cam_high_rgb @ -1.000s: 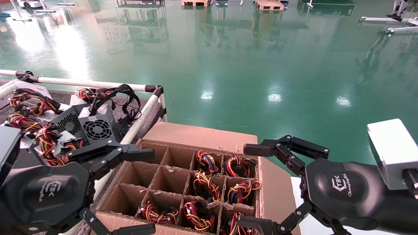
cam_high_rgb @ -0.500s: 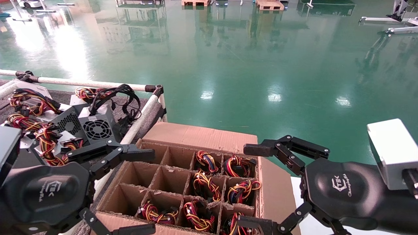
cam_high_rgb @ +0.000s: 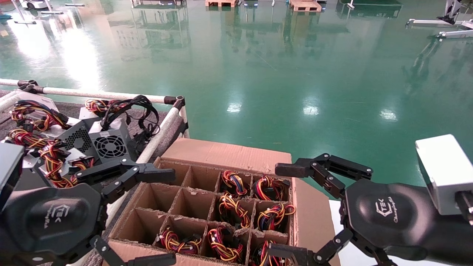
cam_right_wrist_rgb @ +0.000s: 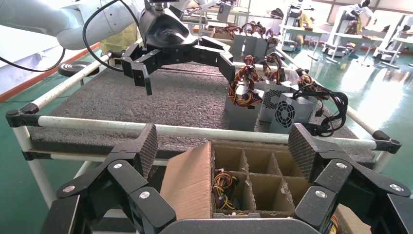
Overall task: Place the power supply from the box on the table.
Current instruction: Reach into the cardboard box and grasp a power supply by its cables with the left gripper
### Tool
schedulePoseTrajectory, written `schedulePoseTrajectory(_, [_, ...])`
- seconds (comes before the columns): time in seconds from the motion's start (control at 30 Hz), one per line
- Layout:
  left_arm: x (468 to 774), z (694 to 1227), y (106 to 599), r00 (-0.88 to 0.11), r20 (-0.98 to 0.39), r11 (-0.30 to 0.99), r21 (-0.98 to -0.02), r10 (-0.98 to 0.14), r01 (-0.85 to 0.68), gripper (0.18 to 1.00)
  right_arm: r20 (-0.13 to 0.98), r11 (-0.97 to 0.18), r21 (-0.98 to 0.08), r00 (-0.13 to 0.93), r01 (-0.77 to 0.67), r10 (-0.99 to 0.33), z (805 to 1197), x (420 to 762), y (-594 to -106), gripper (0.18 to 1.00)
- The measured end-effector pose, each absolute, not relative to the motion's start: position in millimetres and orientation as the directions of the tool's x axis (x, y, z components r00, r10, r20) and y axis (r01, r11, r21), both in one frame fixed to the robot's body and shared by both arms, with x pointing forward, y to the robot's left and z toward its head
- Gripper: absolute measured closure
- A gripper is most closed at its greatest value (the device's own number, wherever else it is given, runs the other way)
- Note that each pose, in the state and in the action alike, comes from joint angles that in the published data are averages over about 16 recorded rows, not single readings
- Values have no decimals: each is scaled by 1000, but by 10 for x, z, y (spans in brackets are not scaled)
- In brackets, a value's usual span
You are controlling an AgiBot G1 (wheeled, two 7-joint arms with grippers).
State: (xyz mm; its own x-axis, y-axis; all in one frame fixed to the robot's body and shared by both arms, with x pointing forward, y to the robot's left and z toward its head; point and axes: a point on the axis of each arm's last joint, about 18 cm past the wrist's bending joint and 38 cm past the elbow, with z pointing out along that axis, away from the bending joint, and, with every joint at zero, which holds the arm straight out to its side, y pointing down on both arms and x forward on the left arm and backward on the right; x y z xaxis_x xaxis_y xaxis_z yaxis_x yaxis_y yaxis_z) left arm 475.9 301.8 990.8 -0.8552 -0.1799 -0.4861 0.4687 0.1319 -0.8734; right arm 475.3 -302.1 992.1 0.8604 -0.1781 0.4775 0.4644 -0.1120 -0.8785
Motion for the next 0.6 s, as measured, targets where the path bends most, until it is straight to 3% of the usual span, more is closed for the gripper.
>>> schedulePoseTrajectory(0.5, [4904, 9841, 3159, -763, -625, 389, -753, -167, 531, 186, 478, -112, -879, 860, 464, -178, 9921, 4753, -3021, 277])
schedulePoseTrajectory(0.6, [4958, 9839, 3195, -735, -660, 454, -709, -156, 540, 186, 478, -112, -879, 860, 464, -178, 9921, 4753, -3021, 351])
